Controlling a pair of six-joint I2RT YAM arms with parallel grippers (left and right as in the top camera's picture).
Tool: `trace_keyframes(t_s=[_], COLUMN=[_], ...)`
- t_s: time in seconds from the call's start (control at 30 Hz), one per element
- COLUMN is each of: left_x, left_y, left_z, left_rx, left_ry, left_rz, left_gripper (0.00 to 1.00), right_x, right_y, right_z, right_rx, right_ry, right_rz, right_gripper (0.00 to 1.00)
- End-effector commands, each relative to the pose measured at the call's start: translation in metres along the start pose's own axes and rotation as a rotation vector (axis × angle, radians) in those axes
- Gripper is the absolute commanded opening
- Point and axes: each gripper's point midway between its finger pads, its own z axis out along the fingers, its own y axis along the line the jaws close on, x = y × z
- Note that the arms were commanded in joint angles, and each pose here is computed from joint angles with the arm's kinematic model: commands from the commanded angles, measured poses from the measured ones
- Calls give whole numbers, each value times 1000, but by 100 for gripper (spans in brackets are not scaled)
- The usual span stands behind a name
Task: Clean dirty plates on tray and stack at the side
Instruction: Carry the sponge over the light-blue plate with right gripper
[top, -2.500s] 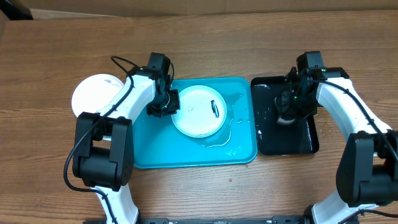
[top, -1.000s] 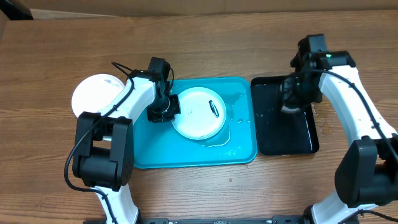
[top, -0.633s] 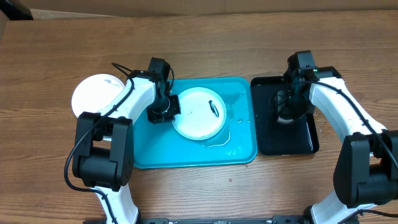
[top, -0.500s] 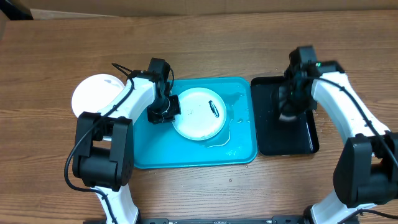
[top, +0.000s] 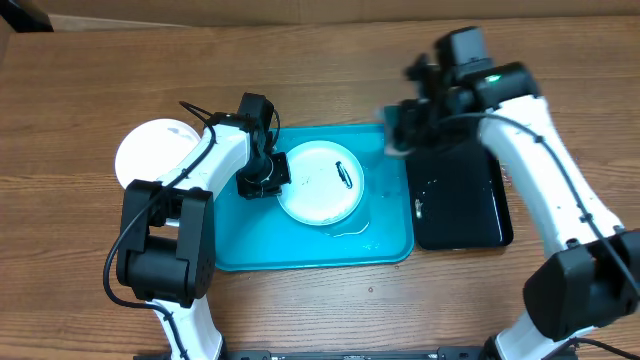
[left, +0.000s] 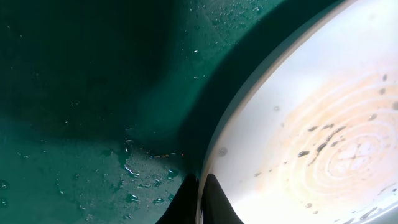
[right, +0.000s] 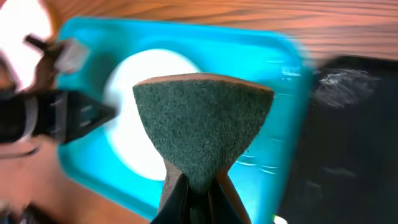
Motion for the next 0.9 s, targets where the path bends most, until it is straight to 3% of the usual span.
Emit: trace_keyframes(t_s=[0.0,0.3,0.87], left_x=[4,6,9], left_y=[2,3,5], left_z=[6,6,6], left_rx=[-18,-21,-27], left_ry=[14,23,35], left_rz=[-3,-5,-7], left_gripper=[4,4,4], right_x=[7,19,41], right_y=[54,56,18], right_z=[5,55,140], right_rx=[-67,360,500], right_ry=[-7,-114,13], right_rz=[-121,-226,-227], right_gripper=[4,4,4])
